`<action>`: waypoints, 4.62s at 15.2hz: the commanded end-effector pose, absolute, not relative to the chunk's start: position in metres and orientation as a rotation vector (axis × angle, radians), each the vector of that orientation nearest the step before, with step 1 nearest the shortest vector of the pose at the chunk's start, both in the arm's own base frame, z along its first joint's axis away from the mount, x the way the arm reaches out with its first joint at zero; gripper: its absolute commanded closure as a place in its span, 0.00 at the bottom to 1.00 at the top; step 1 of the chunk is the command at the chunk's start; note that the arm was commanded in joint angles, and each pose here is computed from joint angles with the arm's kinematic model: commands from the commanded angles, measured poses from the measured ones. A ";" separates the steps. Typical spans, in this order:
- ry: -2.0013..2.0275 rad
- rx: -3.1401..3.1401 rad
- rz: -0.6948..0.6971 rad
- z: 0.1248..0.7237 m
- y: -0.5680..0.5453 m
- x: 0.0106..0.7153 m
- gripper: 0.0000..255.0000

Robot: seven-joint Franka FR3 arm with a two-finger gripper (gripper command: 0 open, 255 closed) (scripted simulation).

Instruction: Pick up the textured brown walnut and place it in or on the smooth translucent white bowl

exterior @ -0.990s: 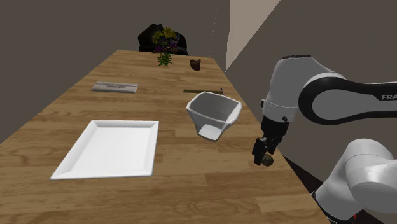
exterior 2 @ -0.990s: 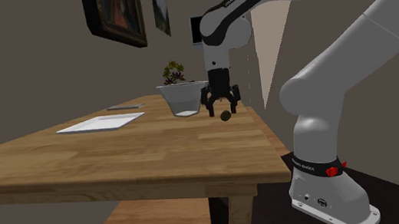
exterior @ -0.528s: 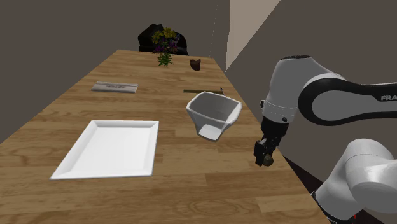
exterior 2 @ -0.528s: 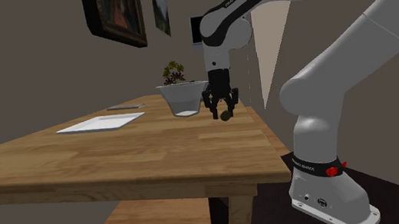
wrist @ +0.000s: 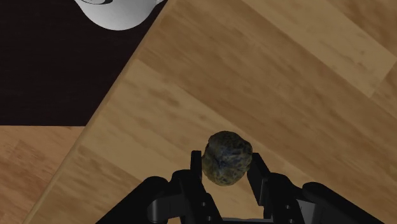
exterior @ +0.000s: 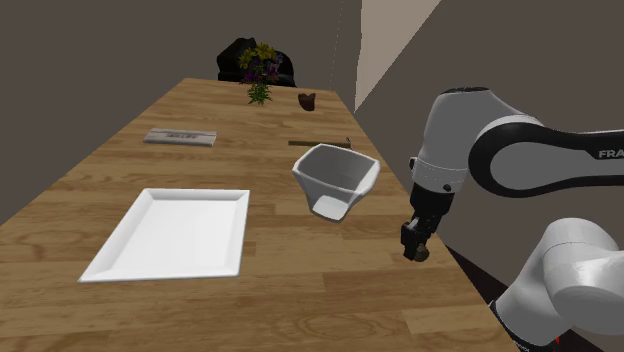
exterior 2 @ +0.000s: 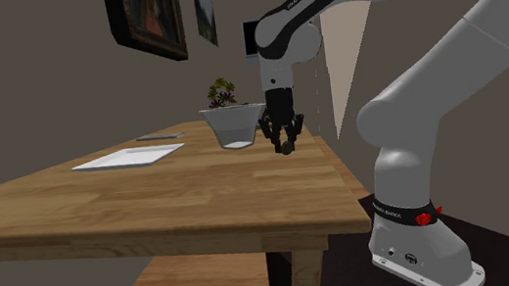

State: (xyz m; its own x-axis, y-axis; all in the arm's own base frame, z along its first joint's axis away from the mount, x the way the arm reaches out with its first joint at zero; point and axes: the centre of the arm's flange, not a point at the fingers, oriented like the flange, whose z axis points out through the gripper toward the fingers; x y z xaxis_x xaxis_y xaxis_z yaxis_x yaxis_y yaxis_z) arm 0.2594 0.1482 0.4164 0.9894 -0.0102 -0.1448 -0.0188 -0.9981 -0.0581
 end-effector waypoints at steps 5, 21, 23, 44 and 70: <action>0.022 -3.074 0.223 0.437 0.148 0.259 1.00; 0.022 -3.074 0.223 0.522 0.148 0.259 1.00; 0.022 -3.074 0.223 0.532 0.148 0.259 1.00; 0.022 -3.074 0.223 0.626 0.157 0.298 1.00; 0.022 -3.074 0.223 0.568 0.202 0.486 1.00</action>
State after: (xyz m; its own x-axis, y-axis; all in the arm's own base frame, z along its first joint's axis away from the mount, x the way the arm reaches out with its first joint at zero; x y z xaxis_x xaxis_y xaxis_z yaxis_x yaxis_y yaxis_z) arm 0.4864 0.2009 0.5749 0.9893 -0.0103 -0.1452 -0.0189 -0.9981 -0.0579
